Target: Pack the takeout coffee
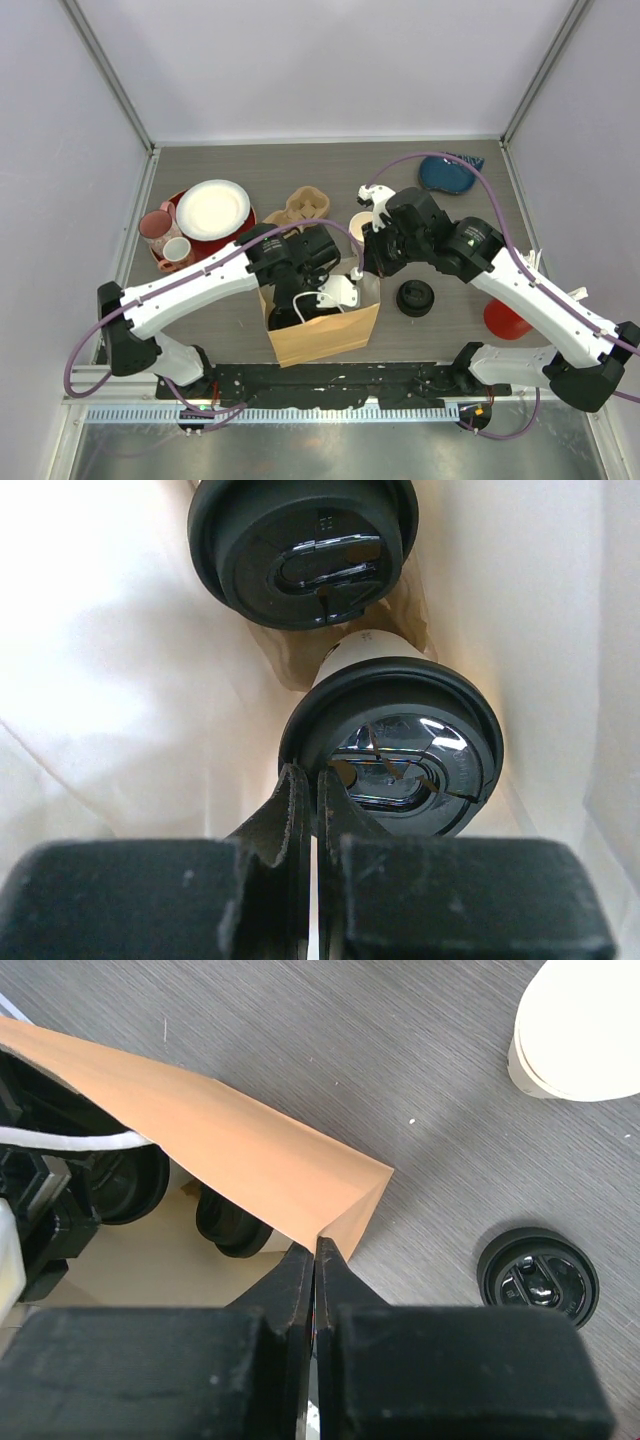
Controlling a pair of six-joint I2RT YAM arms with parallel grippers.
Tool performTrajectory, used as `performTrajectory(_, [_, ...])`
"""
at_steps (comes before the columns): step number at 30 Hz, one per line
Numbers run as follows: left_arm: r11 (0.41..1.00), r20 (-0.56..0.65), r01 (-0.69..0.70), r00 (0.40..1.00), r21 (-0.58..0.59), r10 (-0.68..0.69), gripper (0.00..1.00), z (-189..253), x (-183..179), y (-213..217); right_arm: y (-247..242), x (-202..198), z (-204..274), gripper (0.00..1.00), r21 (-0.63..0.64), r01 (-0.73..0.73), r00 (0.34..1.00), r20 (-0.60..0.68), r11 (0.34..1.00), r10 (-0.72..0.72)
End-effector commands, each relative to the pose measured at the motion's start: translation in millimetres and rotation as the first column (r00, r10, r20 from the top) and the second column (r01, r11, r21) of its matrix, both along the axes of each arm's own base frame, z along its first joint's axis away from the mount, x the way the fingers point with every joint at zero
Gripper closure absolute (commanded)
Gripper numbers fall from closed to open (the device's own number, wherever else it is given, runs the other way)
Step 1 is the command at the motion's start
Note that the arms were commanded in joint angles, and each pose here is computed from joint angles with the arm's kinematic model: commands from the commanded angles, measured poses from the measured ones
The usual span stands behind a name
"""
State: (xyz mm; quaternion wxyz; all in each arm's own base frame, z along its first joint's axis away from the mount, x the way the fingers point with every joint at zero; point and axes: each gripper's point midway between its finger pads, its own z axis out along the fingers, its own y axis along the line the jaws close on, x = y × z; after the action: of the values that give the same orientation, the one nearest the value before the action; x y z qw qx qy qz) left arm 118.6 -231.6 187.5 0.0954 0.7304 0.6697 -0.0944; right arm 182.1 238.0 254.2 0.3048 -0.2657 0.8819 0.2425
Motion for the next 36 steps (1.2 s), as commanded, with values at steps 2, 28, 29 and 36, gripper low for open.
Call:
performTrajectory(2, [1.0, 0.002, -0.009, 1.0, -0.019, 0.009, 1.0, 7.5, -4.5, 12.2, -6.3, 2.2, 9.2, 0.99, -0.01, 0.007, 0.999, 0.045, 1.0, -0.007])
performTrajectory(28, [0.997, 0.09, -0.004, 0.996, -0.079, 0.011, 1.0, 4.2, 12.5, 11.6, 2.3, 3.3, 5.4, 0.99, -0.008, -0.038, 0.999, 0.038, 0.999, 0.038])
performTrajectory(29, [0.997, 0.09, -0.005, 0.996, -0.073, 0.012, 1.0, 2.7, 12.4, 12.9, 1.7, 3.5, 6.1, 0.99, -0.009, -0.036, 0.999, 0.041, 0.999, 0.036])
performTrajectory(36, [1.0, 0.072, 0.014, 0.997, -0.018, -0.013, 1.0, -9.5, 10.6, 19.4, 1.2, 3.5, 7.8, 0.99, -0.008, -0.036, 0.998, 0.044, 0.999, 0.036])
